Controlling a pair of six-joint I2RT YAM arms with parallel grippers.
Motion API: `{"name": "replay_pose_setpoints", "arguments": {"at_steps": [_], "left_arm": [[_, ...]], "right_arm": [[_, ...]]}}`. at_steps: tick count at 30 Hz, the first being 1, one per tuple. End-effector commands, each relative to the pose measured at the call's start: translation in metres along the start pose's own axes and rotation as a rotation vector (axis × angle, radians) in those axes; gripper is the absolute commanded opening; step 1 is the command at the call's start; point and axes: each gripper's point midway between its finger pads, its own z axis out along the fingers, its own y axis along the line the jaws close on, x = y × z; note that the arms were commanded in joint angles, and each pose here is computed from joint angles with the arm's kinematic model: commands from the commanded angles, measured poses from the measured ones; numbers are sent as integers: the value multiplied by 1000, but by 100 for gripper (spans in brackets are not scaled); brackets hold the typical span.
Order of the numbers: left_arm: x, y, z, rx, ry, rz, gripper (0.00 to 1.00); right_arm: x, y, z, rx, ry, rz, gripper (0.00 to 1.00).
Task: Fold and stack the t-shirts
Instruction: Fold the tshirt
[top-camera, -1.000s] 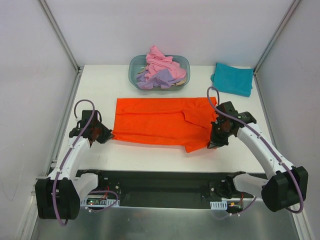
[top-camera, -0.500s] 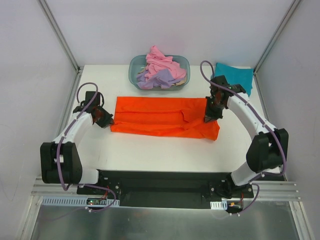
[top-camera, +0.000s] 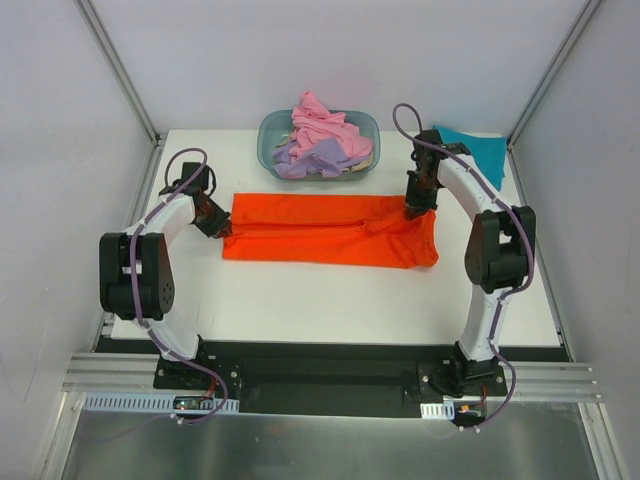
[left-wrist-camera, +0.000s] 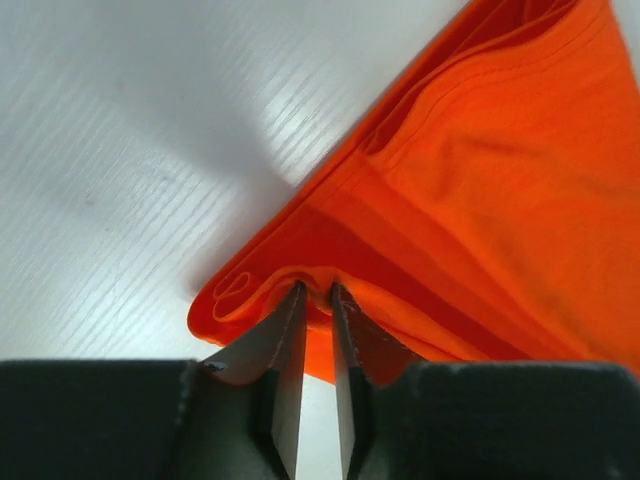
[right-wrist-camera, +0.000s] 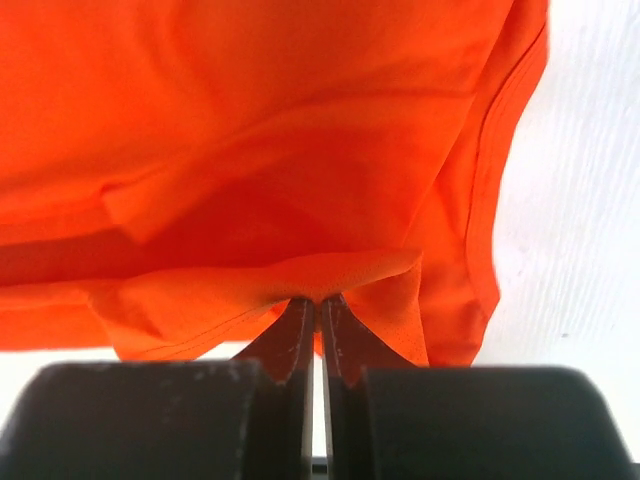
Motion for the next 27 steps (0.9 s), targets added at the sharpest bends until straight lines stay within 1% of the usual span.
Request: {"name": "replay_pose_setpoints", "arguments": {"at_steps": [1,2,3,4,5,6,7,8,9,10,11,12,13,14,15,16,17,18,19,20,21,22,23,24,25,26,27], "left_arm": [[-16,-17,4,15,-22,85,24],[-17,-18,5,15,-20,88,45],[-17,-17,5,12,-21,91,65],[-18,-17,4,11,-28,93,80],[-20,-17,2,10,-40,93,95],[-23,-20,-4,23,-55,100,99],[-24,-21,-8,30,-64,101,99],[-26,-25,-12,44,-73,102,99],[-28,-30,-20,69,-83,103,99],[-28,-32,-24,83,-86,104,99],[-28,-37,-29,102,-88,107,99],[-27,-42,-36,130,-89,110,99],[-26,-45,-39,139,-91,115,99],[-27,-50,-44,159,-97,126,99],[-23,-55,-47,180,-83,137,99],[-19,-62,-48,197,-77,155,99],[-18,-70,-51,216,-79,173,99],[-14,-75,-47,218,-69,188,99],[-7,-83,-46,233,-54,211,99],[-8,-94,-48,253,-56,231,99],[-5,-97,-37,245,-31,238,99],[-3,-109,-38,271,-21,253,99],[2,-110,-23,257,12,256,99],[3,-113,-18,259,29,257,99],[8,-119,-14,271,54,259,99],[13,-116,-1,255,86,255,99],[16,-116,4,250,100,253,99]], "right_arm": [[-28,-14,4,48,-42,18,3],[-30,-15,10,47,-35,20,8],[-32,-16,11,49,-37,22,12],[-38,-14,9,46,-49,23,17],[-38,-17,9,52,-38,26,31],[-40,-17,9,55,-39,26,40],[-42,-17,6,53,-46,22,45],[-44,-17,2,54,-53,23,80],[-45,-16,-6,44,-70,14,87],[-45,-14,-11,35,-77,8,99],[-41,-15,-13,32,-78,10,100],[-40,-14,-24,18,-100,7,97],[-37,-11,-30,-5,-106,-1,97],[-23,-10,-23,-32,-77,-5,97],[-17,-8,-25,-57,-78,-2,97],[-9,2,-37,-130,-85,-4,97],[-7,9,-36,-174,-100,-4,97],[13,8,-26,-191,-51,5,97],[18,18,-31,-250,-54,4,97],[25,19,-29,-257,-41,12,97],[39,16,-21,-244,-2,25,97],[44,17,-18,-247,6,30,97],[49,15,-15,-244,21,43,97],[56,12,-9,-232,43,54,97],[57,9,-5,-220,49,61,97],[59,7,2,-205,63,68,97],[57,4,6,-190,63,72,97]]}}
